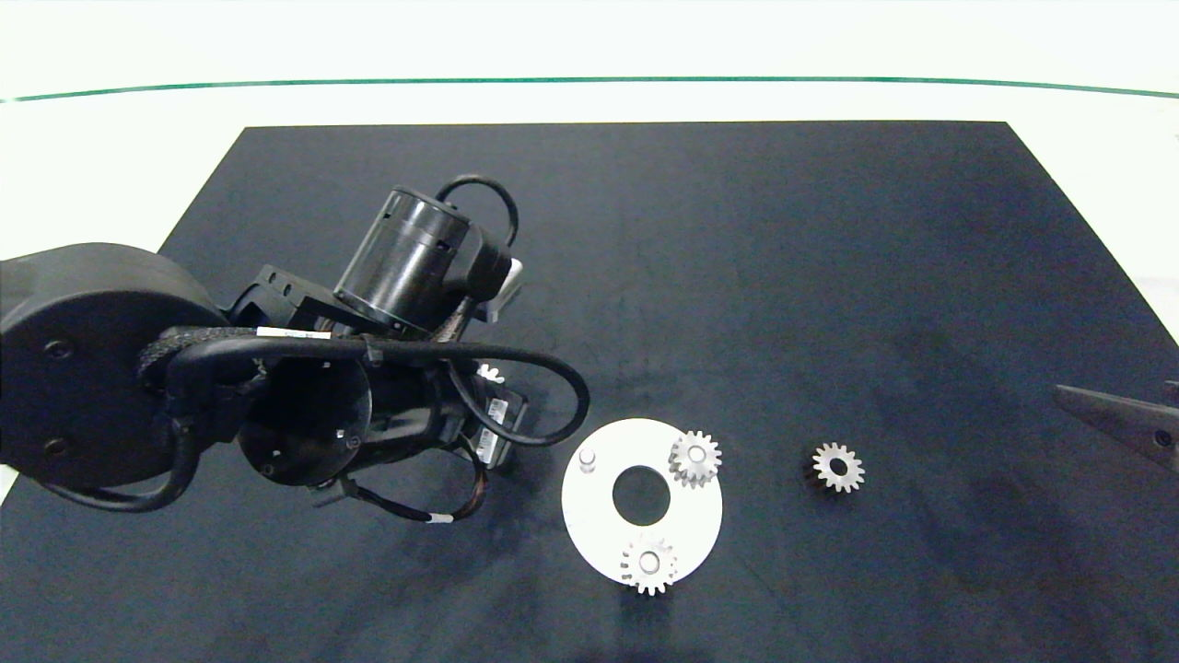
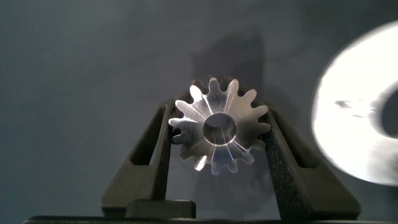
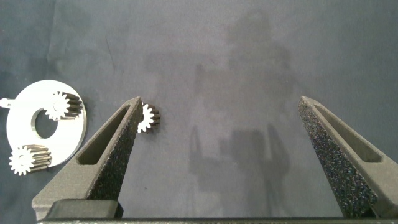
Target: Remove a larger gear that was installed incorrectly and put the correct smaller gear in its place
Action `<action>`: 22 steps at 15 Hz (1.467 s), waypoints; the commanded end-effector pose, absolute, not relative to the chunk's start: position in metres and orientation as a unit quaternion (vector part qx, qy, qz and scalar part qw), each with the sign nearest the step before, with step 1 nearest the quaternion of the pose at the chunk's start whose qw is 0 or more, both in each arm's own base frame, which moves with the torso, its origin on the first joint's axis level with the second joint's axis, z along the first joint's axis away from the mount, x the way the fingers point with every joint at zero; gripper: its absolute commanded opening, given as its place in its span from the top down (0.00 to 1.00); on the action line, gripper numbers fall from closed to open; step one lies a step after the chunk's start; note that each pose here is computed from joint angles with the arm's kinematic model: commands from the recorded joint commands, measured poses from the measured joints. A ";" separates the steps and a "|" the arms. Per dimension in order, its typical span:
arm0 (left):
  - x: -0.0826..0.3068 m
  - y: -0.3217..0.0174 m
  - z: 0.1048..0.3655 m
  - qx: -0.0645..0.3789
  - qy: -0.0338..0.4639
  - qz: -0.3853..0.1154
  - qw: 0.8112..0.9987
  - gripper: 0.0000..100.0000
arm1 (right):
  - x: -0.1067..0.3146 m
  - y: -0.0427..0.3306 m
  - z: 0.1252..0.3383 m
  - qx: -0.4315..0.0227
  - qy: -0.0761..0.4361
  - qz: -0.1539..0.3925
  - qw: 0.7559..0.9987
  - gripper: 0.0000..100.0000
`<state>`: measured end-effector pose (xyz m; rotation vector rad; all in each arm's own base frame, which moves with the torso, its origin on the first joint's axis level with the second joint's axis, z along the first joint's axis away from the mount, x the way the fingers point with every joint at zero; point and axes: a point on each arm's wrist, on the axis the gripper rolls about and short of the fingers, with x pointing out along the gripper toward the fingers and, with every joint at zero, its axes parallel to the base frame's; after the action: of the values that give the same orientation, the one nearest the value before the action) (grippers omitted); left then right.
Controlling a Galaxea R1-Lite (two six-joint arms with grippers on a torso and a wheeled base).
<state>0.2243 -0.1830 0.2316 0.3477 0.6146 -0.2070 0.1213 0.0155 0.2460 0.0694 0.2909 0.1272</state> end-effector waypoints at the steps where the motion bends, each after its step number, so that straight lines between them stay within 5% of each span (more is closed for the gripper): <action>1: 0.227 -0.163 0.222 0.170 0.320 -0.071 0.929 0.69 | 0.121 0.015 0.246 0.035 0.145 0.064 0.987 0.00; 7: 0.233 -0.153 0.217 0.161 0.324 -0.054 0.931 0.69 | 0.121 0.015 0.246 0.035 0.145 0.063 0.987 0.00; 8: 0.231 -0.152 0.217 0.161 0.325 -0.055 0.930 0.00 | 0.122 0.016 0.245 0.034 0.147 0.062 0.987 0.00; 15: 0.230 -0.145 0.216 0.152 0.331 -0.056 0.930 0.00 | 0.125 0.016 0.243 0.033 0.155 0.064 0.985 0.00; 22: 0.186 -0.114 0.240 0.122 0.290 -0.069 0.947 0.00 | 0.138 0.035 0.224 -0.004 0.200 0.109 0.974 0.00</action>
<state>0.1997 -0.1237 0.2323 0.2678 0.6260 -0.1422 0.1330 0.0307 0.2294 0.0033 0.3711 0.2046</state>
